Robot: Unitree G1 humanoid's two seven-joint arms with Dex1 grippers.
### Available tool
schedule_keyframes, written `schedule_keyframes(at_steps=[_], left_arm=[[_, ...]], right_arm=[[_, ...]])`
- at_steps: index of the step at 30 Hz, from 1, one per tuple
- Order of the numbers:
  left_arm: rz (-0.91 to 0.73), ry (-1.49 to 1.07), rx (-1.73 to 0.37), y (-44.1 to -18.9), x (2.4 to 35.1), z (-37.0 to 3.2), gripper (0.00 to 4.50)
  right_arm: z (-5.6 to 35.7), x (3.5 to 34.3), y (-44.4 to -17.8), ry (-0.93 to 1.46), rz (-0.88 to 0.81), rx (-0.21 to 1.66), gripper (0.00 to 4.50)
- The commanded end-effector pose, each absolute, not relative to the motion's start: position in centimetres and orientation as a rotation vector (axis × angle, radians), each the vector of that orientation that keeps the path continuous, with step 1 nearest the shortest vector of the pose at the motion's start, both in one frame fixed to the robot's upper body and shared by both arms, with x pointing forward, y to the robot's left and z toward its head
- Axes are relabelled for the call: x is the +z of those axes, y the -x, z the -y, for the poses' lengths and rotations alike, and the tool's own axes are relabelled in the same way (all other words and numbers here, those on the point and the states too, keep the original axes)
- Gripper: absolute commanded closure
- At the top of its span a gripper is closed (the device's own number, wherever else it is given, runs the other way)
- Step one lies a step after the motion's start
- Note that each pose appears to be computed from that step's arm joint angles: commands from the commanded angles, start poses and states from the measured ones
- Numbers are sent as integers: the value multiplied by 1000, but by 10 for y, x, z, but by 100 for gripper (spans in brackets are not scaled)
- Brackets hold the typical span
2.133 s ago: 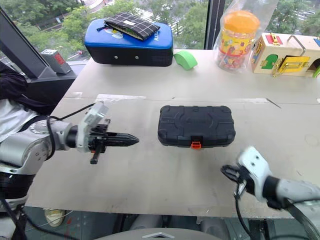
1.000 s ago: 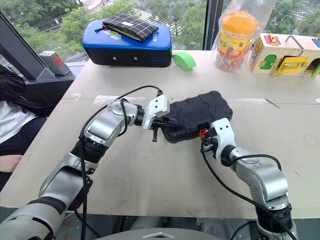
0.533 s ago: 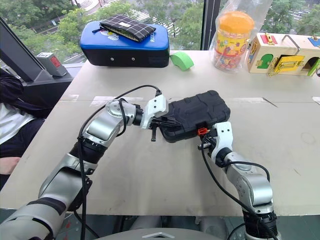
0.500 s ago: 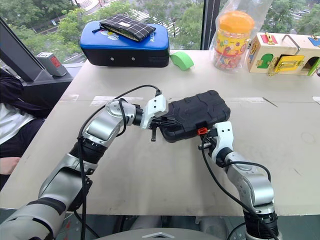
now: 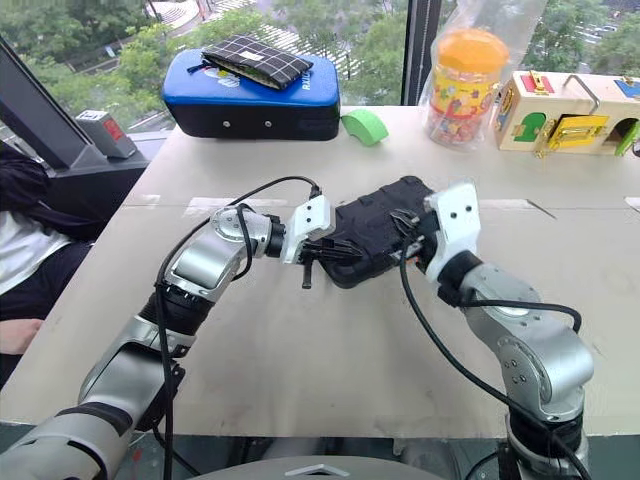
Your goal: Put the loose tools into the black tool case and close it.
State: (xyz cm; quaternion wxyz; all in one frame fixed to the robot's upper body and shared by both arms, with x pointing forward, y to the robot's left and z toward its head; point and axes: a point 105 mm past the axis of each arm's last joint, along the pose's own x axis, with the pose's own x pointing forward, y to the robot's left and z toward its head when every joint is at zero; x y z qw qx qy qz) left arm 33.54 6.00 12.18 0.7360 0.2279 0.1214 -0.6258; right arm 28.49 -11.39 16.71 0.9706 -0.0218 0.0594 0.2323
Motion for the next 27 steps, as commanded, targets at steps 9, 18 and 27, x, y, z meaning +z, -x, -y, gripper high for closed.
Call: schedule_keyframes(at_steps=[9, 18, 27], left_arm=[[-435, -518, -1384, -325, 82, -66, 429], [-441, -527, -1386, -322, 80, -66, 429], [-442, -528, -1385, -321, 79, -66, 429]], right_arm=[[133, 104, -287, 49, -410, 344, 450], [119, 115, -300, 10, -364, 382, 450], [111, 120, -304, 0, -351, 419, 450]])
